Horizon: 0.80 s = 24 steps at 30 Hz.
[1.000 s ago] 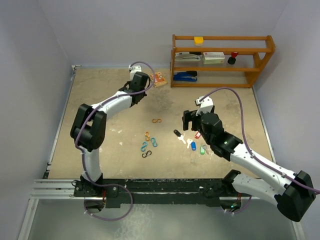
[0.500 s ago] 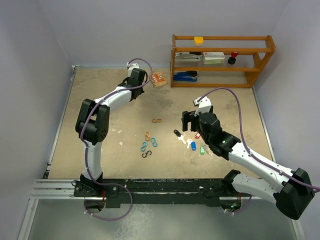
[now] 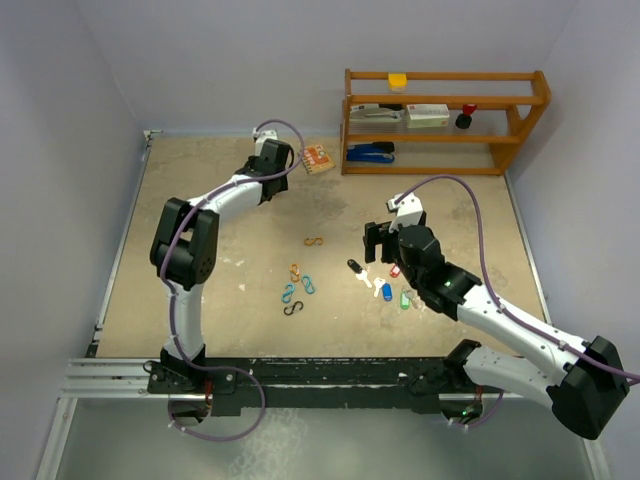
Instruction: Put the keys on the keyring
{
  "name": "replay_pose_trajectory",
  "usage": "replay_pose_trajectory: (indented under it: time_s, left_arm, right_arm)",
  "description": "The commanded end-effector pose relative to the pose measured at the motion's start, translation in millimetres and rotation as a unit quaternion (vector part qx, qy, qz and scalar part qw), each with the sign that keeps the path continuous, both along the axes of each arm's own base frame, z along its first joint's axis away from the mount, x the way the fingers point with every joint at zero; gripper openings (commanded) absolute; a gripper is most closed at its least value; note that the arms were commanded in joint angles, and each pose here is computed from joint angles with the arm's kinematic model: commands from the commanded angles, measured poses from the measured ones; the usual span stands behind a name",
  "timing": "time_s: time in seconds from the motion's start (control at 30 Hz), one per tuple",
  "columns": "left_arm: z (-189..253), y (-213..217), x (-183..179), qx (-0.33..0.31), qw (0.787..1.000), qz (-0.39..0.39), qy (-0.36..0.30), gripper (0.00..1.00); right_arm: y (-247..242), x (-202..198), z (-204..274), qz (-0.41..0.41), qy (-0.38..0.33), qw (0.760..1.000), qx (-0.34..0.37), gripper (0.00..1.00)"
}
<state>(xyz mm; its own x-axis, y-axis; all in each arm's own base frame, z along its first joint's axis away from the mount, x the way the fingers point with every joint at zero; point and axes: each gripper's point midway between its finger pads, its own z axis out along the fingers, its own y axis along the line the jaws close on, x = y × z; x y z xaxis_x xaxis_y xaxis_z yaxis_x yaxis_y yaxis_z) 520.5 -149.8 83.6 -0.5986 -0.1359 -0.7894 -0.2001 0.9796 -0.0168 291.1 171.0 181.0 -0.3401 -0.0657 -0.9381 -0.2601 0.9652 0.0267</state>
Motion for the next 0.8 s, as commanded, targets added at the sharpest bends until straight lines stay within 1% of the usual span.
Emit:
replay_pose_trajectory:
  time_s: [0.0, 0.07, 0.2, 0.4, 0.47, 0.6, 0.67, 0.77]
  left_arm:
    - [40, 2, 3, -0.016, 0.999, -0.002, -0.043, 0.45]
    - [40, 2, 1, -0.018, 0.999, -0.003, -0.045, 0.47]
    - [37, 3, -1, -0.019, 0.999, -0.003, -0.047, 0.48]
    - [29, -4, -6, -0.048, 0.997, -0.011, -0.056, 0.49]
    - [25, -6, -7, -0.054, 0.997, -0.013, -0.056, 0.51]
    - [20, -7, -9, -0.063, 0.996, -0.014, -0.057, 0.51]
    - [20, -9, -10, -0.072, 0.995, -0.016, -0.061, 0.49]
    - [22, -12, -15, -0.089, 0.993, -0.021, -0.068, 0.39]
  right_arm:
    - [3, 2, 12, -0.001, -0.016, 1.000, 0.019, 0.88]
    - [3, 2, 10, -0.001, -0.016, 1.000, 0.018, 0.88]
    - [4, 3, 10, -0.001, -0.015, 1.000, 0.016, 0.88]
    - [4, 3, 9, 0.000, -0.012, 1.000, 0.017, 0.88]
    - [4, 3, 8, 0.000, -0.012, 1.000, 0.017, 0.88]
    - [5, 4, 8, 0.001, -0.012, 1.000, 0.016, 0.88]
    - [5, 4, 9, 0.001, -0.013, 1.000, 0.016, 0.88]
    - [5, 3, 7, 0.000, -0.011, 1.000, 0.016, 0.88]
